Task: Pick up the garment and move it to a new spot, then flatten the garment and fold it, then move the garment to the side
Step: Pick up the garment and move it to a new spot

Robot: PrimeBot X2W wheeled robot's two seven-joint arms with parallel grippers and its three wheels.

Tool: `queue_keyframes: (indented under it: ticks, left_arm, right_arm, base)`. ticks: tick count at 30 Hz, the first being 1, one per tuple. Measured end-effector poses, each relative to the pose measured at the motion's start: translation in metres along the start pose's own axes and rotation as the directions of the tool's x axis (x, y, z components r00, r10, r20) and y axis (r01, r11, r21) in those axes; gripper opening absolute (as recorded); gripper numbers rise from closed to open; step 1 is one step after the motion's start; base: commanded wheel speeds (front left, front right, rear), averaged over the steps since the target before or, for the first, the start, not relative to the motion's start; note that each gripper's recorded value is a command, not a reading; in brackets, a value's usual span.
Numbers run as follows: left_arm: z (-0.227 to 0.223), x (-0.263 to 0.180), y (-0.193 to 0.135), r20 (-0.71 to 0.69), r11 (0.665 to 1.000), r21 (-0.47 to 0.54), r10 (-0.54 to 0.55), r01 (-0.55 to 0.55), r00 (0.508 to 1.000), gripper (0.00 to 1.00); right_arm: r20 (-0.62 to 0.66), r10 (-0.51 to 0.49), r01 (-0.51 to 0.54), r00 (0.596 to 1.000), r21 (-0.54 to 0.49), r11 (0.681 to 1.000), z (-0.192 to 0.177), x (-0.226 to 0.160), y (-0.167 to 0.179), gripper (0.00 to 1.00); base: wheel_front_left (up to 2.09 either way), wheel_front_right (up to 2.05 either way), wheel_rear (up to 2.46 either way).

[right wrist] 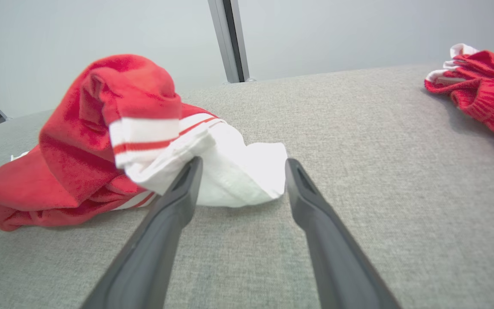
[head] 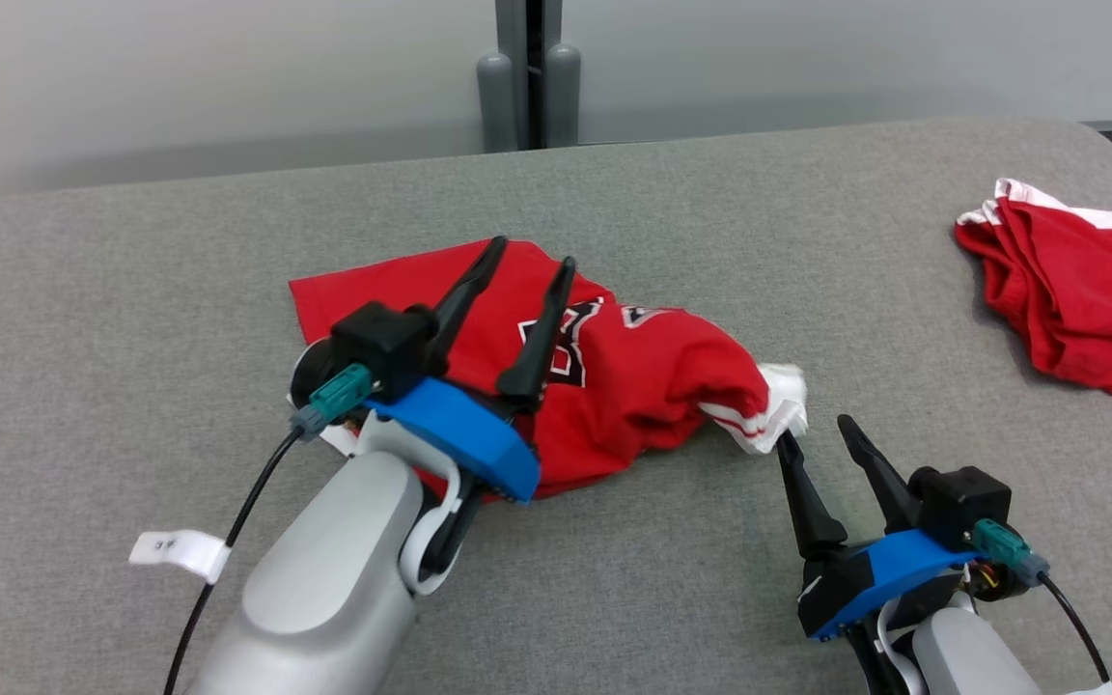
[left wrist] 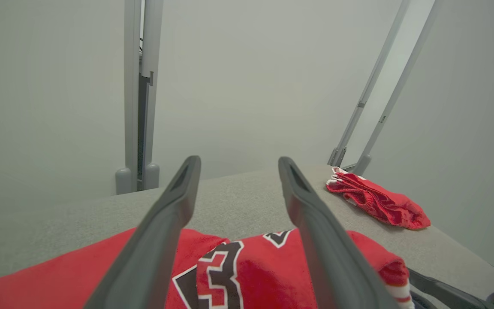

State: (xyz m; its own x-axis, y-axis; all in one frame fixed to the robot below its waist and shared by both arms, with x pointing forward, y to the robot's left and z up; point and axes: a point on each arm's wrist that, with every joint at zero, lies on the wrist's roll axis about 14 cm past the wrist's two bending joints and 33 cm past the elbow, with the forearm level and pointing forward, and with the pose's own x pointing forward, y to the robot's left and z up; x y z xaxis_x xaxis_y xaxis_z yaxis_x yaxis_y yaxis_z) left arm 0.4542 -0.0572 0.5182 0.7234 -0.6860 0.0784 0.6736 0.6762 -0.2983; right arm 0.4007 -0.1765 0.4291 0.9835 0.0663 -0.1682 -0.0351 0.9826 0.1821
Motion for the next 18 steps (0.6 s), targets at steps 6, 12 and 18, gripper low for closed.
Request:
queue_keyframes:
  ticks: [6,12,18]
  left_arm:
    - [-0.006,-0.058,0.061,0.002,0.969,0.028,0.246,-0.246,0.969,1.0]
    - [-0.019,-0.135,0.099,-0.003,0.885,0.03,0.465,-0.465,0.885,1.0]
    - [-0.036,-0.199,0.102,-0.023,0.81,0.027,0.586,-0.586,0.81,1.0]
  right_arm:
    - [0.037,0.025,-0.025,0.999,0.001,1.0,0.012,0.003,0.01,1.0]
    - [0.052,0.042,-0.043,0.998,0.004,0.999,0.016,-0.004,0.017,1.0]
    - [0.049,0.047,-0.048,0.998,0.011,0.999,0.012,-0.018,0.021,1.0]
  base:
    - [0.0,0.0,0.0]
    - [0.0,0.0,0.0]
    - [0.0,0.0,0.0]
